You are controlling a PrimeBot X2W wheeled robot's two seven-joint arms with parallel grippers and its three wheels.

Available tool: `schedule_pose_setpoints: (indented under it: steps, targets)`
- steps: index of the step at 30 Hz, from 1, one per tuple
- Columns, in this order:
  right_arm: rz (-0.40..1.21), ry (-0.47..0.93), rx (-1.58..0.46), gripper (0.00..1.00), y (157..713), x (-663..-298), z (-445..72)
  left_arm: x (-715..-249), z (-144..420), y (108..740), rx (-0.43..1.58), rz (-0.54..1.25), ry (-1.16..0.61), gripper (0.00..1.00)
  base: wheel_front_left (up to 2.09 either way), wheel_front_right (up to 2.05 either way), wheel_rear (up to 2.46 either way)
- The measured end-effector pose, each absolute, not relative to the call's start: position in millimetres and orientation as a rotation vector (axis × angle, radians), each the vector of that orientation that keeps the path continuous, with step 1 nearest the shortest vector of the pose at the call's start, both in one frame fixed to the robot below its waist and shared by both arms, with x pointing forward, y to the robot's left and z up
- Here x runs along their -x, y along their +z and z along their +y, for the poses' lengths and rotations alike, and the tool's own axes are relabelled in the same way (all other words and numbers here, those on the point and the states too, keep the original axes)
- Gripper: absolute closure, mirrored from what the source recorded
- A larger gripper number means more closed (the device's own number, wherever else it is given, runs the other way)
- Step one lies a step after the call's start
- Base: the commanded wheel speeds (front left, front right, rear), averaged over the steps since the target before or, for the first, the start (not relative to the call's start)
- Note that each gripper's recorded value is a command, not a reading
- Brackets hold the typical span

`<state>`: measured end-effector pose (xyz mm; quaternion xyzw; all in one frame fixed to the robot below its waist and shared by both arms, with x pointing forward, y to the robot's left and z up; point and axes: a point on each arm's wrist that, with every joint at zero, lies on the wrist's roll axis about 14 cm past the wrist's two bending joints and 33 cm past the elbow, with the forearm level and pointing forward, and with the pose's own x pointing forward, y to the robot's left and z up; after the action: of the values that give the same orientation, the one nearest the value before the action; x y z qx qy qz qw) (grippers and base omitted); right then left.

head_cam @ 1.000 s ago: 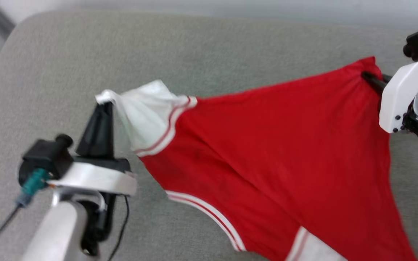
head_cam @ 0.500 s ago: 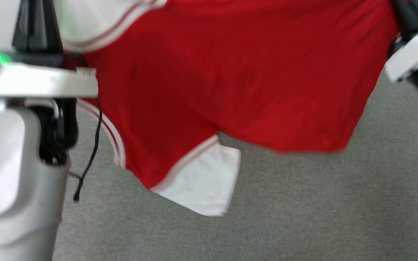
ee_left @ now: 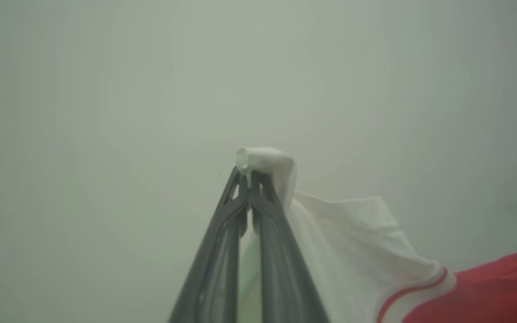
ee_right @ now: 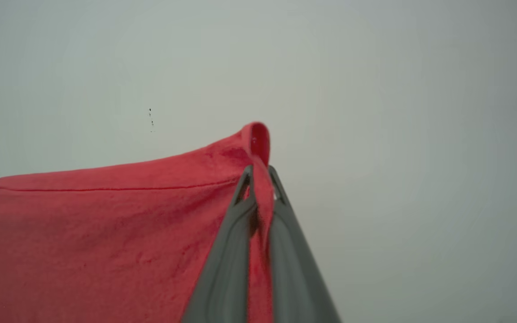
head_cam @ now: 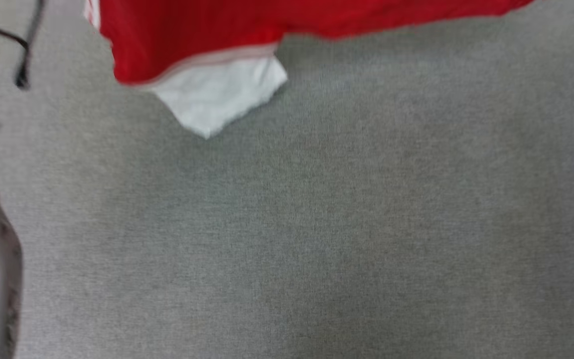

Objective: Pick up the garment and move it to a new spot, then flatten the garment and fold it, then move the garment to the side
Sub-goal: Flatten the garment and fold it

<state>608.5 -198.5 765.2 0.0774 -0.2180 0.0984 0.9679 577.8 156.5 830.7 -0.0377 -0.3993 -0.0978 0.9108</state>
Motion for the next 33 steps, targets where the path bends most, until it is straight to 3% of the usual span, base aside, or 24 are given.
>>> schedule_pose_setpoints:
  steps: [9, 16, 20, 27, 33]
  targets:
    - [-0.469, 0.22, -0.152, 1.0, 761, -676, -189, -656, 169, 806, 0.027, -0.773, -0.163, 1.0, 0.0, 0.0, 0.0]
    - [-0.379, 0.224, -0.158, 1.0, 705, -723, -182, -713, 172, 728, 0.031, -0.614, -0.138, 1.0, 0.0, 0.0, 0.0]
    - [-0.263, 0.217, -0.179, 1.0, 642, -752, -177, -747, 172, 645, 0.056, -0.431, -0.122, 1.0, 0.0, 0.0, 0.0]
    - [-0.119, 0.226, -0.179, 1.0, 577, -764, -163, -759, 175, 569, 0.095, -0.256, -0.108, 1.0, 0.0, 0.0, 0.0]
    - [0.033, 0.23, -0.174, 1.0, 519, -751, -153, -746, 170, 512, 0.152, -0.112, -0.114, 1.0, 0.0, 0.0, 0.0]
